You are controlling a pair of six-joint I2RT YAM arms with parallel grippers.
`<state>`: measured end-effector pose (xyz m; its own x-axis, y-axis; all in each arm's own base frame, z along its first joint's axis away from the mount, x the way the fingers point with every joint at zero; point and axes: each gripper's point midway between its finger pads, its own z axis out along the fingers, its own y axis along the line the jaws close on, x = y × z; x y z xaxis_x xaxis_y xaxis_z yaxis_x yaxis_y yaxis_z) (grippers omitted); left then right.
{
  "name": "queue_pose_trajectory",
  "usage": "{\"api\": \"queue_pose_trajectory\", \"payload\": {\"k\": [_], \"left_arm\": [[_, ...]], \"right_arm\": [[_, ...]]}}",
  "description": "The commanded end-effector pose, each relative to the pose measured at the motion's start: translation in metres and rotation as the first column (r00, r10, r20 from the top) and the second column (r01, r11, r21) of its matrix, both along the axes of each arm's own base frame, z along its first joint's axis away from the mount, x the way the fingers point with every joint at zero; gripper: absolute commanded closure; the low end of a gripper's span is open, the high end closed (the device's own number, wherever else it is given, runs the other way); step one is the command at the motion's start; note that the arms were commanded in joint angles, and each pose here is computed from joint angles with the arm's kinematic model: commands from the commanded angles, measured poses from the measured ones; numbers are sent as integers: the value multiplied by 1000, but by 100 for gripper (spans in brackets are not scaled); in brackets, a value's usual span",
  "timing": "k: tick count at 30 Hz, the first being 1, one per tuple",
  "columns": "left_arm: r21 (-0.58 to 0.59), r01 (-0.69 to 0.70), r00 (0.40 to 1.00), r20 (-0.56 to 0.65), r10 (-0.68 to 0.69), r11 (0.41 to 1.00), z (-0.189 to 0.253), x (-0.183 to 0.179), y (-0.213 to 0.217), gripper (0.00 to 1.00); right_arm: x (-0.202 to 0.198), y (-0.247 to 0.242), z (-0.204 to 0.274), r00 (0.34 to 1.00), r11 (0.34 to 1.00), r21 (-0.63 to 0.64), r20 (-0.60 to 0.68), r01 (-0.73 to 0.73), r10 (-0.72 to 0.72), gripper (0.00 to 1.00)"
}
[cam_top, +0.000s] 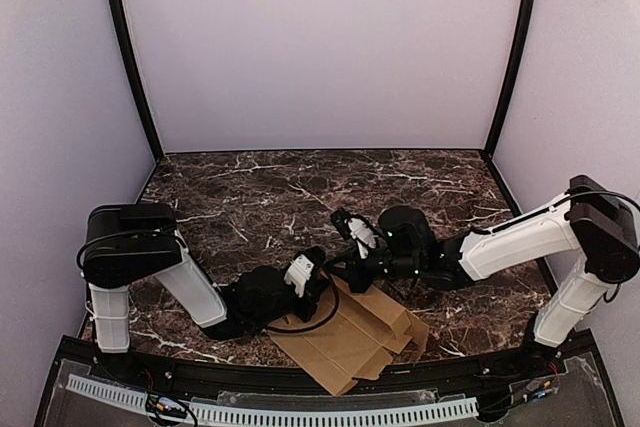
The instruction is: Fold the paper box
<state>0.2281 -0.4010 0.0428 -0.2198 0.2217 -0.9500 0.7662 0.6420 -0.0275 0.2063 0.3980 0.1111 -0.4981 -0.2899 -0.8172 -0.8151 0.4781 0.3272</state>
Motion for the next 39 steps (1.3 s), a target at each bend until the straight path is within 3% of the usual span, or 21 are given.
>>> {"api": "queue_pose_trajectory", "payload": {"k": [1,8,14,20,27,39], "left_arm": [[-14,68,997,-23,-68,998,-1,-13,-9,93],[-40,62,998,1,-62,997,8,-10,-13,75],[-49,51,998,32,-49,998,14,-5,-18,73],[-46,18,998,59,-16,999,16,3,-18,81],[-39,17,998,65,-15,999,13,4,-19,99],[-67,38,996,80,-33,997,20,0,-18,100]], "right_arm": [[0,9,2,1000,1000,21,17,-14,14,100],[-5,5,-4,1000,1000,8,-3,-17,17,100],[-7,4,1,1000,1000,13,-1,-15,15,100],[-12,4,-3,1000,1000,11,-17,-19,19,100],[-14,4,-5,999,1000,15,-29,-13,13,100],[-10,-4,29,1000,999,36,-1,21,-21,100]]}}
